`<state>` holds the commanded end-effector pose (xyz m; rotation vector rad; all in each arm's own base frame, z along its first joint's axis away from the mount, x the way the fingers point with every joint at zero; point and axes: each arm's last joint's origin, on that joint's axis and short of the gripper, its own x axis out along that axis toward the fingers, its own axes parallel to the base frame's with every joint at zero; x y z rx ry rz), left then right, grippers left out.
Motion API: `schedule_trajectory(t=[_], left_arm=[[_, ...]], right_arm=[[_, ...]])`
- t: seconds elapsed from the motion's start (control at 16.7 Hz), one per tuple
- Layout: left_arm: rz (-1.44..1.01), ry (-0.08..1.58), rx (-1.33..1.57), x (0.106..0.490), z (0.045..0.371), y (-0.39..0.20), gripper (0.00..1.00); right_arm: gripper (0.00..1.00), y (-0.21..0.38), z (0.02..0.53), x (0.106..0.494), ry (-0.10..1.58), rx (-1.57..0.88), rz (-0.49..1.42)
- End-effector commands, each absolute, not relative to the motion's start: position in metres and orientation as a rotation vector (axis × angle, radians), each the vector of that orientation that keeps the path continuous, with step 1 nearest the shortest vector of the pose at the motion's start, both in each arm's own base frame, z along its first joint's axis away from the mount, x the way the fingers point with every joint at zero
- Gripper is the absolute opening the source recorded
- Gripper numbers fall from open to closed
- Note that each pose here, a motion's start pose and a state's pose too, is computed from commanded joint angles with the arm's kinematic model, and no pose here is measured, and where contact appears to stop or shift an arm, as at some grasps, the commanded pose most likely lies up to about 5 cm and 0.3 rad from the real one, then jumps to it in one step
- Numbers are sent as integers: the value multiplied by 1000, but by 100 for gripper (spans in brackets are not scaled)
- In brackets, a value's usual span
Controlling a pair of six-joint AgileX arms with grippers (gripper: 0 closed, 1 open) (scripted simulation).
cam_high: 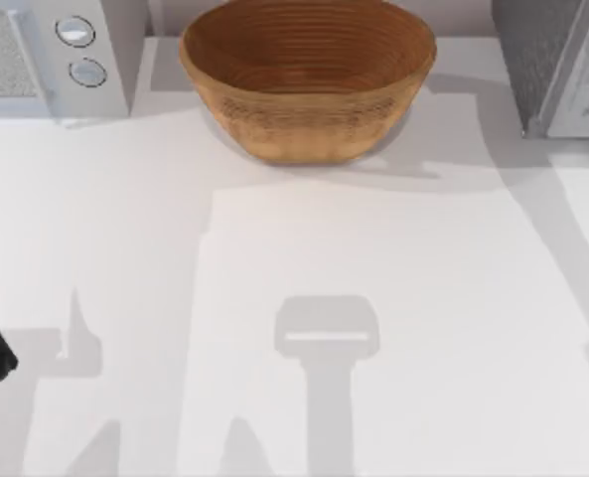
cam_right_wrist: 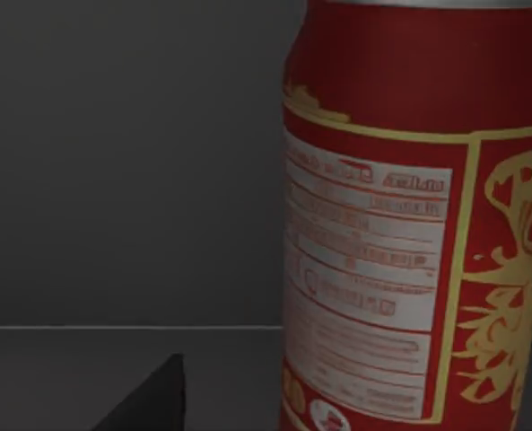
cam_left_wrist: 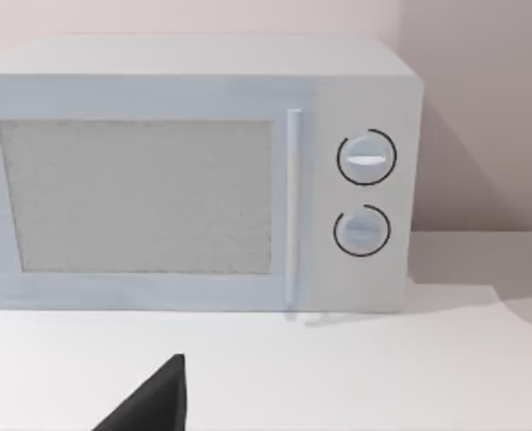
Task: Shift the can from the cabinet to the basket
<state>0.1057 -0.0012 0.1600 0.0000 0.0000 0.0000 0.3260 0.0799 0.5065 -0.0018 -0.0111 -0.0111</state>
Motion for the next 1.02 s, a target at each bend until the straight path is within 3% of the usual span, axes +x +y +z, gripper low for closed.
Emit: schedule_trajectory(t=[0.3,1.02], left_arm=[[0,0,0,106,160,-1,100],[0,0,0,106,160,-1,100]], right_arm=[[100,79,506,329,-8,-2,-13],[100,79,507,386,-11,-2,-11]])
